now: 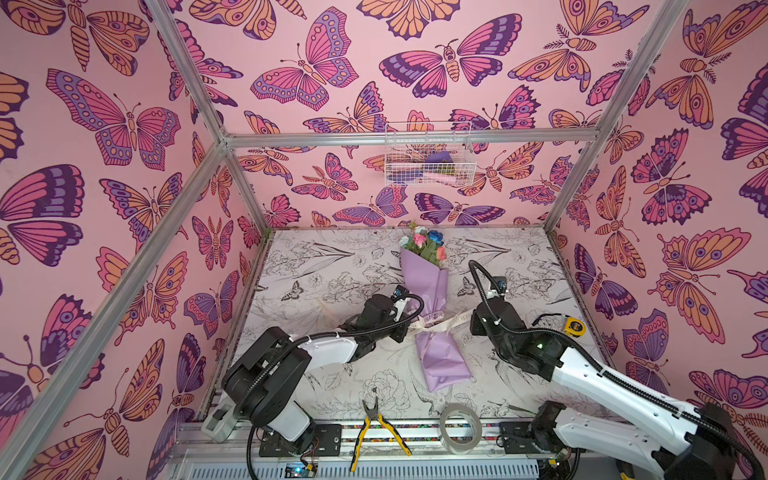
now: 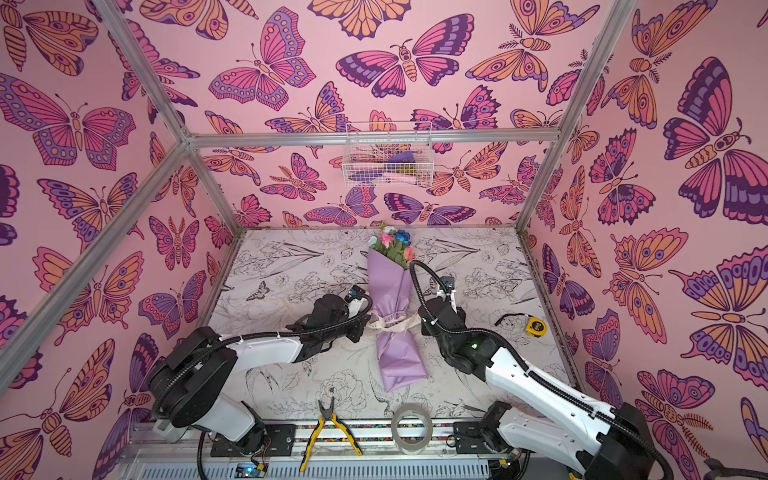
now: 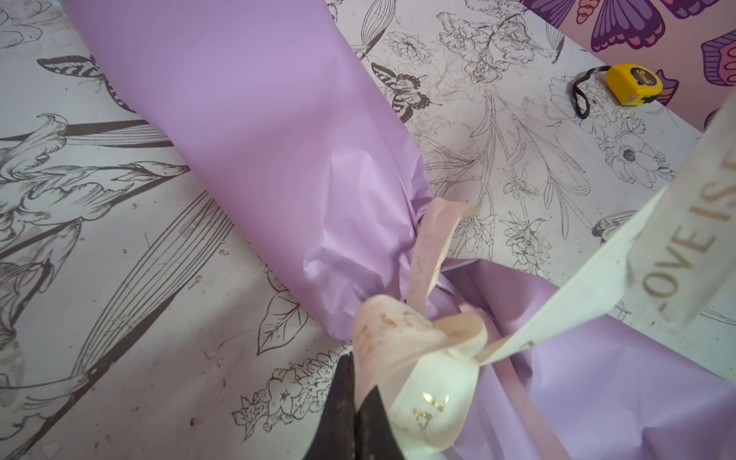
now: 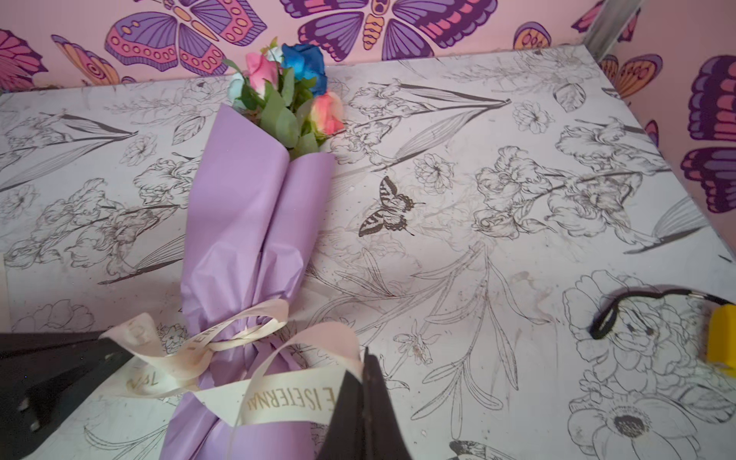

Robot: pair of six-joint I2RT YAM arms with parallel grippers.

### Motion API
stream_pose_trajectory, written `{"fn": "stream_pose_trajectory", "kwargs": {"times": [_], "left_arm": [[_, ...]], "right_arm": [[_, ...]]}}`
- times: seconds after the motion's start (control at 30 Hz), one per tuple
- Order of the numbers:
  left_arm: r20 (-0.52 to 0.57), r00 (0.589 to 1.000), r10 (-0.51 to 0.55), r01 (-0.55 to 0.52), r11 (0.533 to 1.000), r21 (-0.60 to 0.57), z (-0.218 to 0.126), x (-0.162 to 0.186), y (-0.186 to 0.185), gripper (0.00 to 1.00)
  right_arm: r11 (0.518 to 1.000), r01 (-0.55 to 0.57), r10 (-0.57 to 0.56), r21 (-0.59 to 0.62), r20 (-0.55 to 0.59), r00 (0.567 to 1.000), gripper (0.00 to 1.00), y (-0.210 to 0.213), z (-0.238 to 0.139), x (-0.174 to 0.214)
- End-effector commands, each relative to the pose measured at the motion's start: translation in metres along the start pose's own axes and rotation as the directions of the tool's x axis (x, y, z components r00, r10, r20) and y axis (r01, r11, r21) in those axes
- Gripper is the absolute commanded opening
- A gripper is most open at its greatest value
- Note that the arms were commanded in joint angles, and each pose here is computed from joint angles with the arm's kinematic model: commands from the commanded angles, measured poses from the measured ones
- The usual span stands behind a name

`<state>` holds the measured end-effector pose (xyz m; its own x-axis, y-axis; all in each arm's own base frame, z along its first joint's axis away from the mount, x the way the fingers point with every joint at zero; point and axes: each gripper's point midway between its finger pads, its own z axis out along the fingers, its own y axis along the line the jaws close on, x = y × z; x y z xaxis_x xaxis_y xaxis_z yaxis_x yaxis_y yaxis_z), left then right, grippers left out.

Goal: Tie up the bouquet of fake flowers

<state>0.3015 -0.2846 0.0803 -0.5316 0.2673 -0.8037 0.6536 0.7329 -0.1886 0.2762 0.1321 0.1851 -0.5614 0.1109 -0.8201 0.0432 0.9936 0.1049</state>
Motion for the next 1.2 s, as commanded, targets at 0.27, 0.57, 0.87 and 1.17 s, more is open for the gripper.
{"fn": "stream_pose_trajectory", "kwargs": {"times": [0.27, 0.57, 0.87, 1.17], "left_arm": [[-0.017, 1.0, -0.022, 0.021, 0.999, -0.049, -0.015, 0.028, -0.019, 0.0], [-0.055, 0.997, -0.057, 0.048, 0.989, -0.143, -0.014, 0.052, -0.017, 0.0], [-0.049, 0.996, -0.07, 0.064, 0.99, -0.124, -0.021, 0.048, -0.024, 0.15], [-0.005, 0.999, -0.035, 0.034, 0.994, -0.103, -0.052, 0.012, -0.036, 0.55]], "right_arm": [[0.981, -0.054, 0.095, 0.187, -0.221, 0.971, 0.02, -0.043, 0.042, 0.051], [0.973, -0.051, 0.119, 0.224, -0.3, 0.946, 0.11, -0.055, 0.06, 0.066], [0.992, -0.114, 0.125, 0.05, -0.352, 0.928, 0.09, -0.029, 0.048, 0.066], [0.988, -0.154, 0.135, -0.023, -0.371, 0.919, 0.08, -0.014, 0.048, 0.067]]}}
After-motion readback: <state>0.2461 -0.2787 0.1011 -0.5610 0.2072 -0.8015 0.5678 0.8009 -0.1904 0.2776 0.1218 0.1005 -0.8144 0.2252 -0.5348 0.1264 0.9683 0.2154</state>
